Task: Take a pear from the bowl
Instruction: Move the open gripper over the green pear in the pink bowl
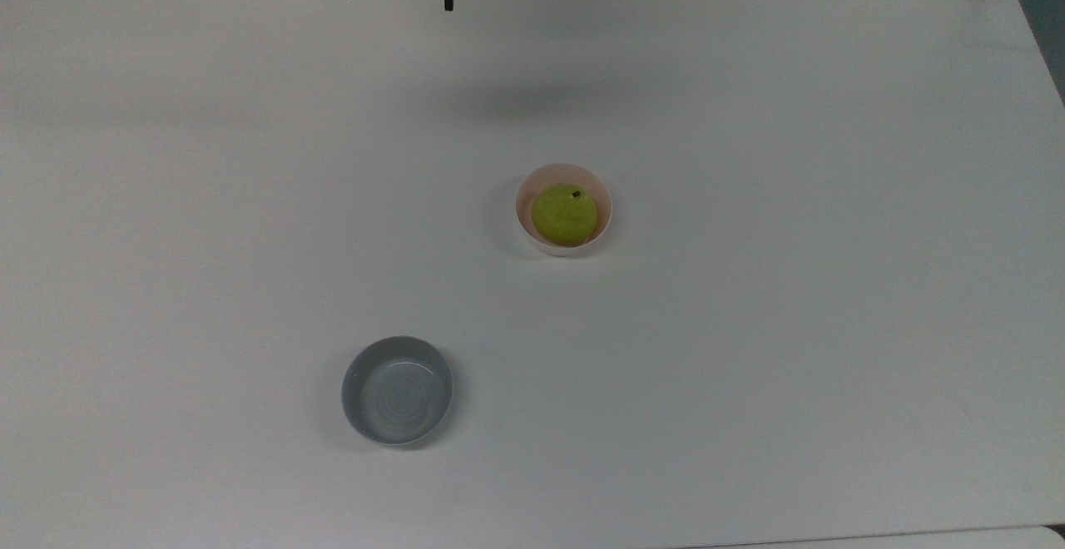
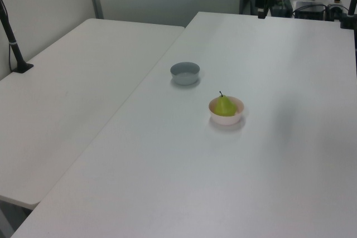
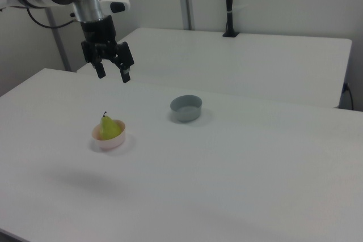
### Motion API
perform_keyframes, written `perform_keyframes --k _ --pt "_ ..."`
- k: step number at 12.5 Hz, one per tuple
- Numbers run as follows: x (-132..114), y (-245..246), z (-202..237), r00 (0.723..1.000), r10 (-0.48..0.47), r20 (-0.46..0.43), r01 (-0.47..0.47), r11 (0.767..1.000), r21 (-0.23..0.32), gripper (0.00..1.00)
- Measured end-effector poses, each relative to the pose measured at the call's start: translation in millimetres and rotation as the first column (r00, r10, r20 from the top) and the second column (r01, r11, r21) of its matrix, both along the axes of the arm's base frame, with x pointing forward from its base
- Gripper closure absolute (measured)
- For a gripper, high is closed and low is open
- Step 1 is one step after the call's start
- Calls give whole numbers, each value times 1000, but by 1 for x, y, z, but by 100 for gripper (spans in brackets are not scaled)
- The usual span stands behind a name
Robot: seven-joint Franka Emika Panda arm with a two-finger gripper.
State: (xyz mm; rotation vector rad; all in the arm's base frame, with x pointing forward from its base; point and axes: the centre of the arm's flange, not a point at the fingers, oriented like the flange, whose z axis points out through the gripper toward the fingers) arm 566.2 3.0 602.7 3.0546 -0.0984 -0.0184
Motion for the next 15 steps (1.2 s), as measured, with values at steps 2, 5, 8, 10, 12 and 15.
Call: perform_keyframes --k 2,5,8,10,12,15 --pt "0 0 -1 1000 0 -2 0 1000 0 0" --pt "0 1 -1 1000 1 -2 -1 1000 0 0" --pt "0 2 -1 1000 5 -3 -5 1000 1 0" --pt "0 3 -2 1000 26 -6 -26 1000 3 0" --pt "0 12 -4 998 63 -11 -63 998 7 0" --pt "-2 57 -6 990 139 -14 -138 989 47 0"
